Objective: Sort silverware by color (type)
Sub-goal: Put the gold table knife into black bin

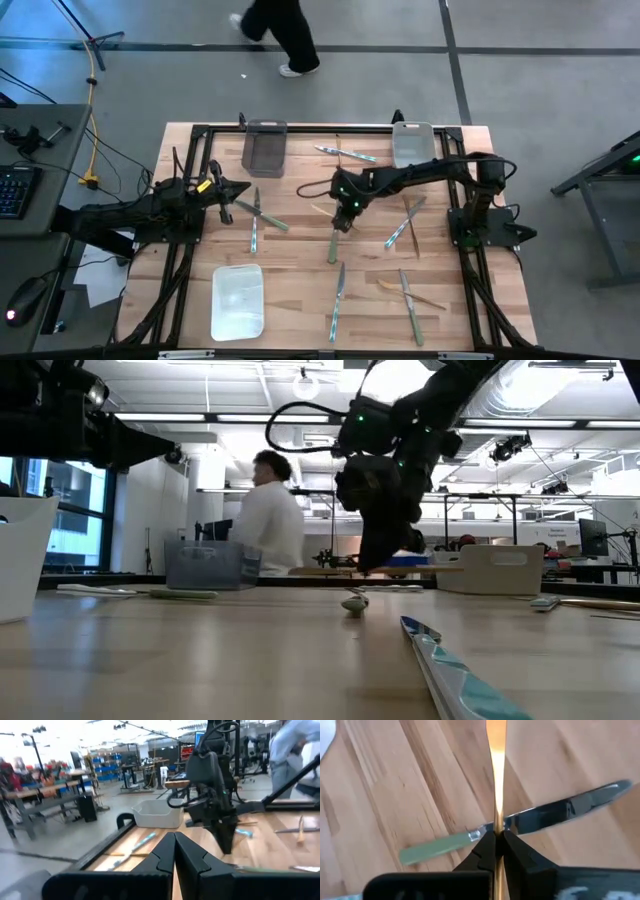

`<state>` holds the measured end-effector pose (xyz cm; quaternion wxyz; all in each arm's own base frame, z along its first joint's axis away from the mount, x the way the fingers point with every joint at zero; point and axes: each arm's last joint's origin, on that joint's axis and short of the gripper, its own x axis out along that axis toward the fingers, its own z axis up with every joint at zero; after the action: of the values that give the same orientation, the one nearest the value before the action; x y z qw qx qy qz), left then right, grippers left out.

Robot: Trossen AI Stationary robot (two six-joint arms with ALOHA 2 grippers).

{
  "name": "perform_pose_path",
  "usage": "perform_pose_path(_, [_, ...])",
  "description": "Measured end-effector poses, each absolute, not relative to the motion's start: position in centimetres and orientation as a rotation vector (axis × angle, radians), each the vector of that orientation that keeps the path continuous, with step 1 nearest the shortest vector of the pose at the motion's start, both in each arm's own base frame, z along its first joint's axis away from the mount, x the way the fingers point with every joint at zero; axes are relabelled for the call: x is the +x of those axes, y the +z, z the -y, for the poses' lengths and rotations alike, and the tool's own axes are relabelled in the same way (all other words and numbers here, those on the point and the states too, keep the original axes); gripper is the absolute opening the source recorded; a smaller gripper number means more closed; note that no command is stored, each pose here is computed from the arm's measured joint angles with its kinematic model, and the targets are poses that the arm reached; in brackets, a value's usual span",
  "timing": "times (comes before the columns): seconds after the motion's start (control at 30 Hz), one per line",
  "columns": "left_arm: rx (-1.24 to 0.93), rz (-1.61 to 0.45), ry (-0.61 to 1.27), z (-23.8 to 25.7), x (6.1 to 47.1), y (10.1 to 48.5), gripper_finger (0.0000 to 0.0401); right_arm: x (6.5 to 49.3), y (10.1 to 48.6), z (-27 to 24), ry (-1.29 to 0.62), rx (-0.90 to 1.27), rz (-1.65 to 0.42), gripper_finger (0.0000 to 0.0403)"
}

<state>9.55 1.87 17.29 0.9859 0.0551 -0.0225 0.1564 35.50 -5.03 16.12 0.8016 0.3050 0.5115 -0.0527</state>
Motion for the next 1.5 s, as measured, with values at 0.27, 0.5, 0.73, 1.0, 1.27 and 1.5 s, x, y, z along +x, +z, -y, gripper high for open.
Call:
perform_pose_path(0.27, [0.080,-0.001,0.218,-1.6,9.7,16.8,0.0001,37.2,19.7,7.8,-0.003,0.492,-0.968,0.0000])
perform_pose_path(0.5, [0.065,0.006,0.218,-1.6,9.7,16.8,0.0001,39.7,24.9,11.8,-0.081,0.537,-0.563,0.0000])
perform_pose_path(0.73, [0.132,-0.002,0.234,-1.7,9.7,16.8,0.0001,44.2,27.2,16.6,-0.183,0.642,-0.396,0.0000])
perform_pose_path(1.0, [0.135,-0.008,0.236,-1.7,9.7,16.8,0.0001,50.2,24.2,21.6,-0.218,0.820,-0.420,0.0000])
perform_pose_path(1.27, [0.135,-0.008,0.238,-1.7,9.7,16.8,0.0001,51.7,19.1,24.0,-0.298,1.016,-0.492,0.0000])
perform_pose_path(1.5, [0.134,-0.010,0.238,-1.7,9.7,16.8,0.0001,51.3,18.0,24.7,-0.345,1.062,-0.483,0.0000])
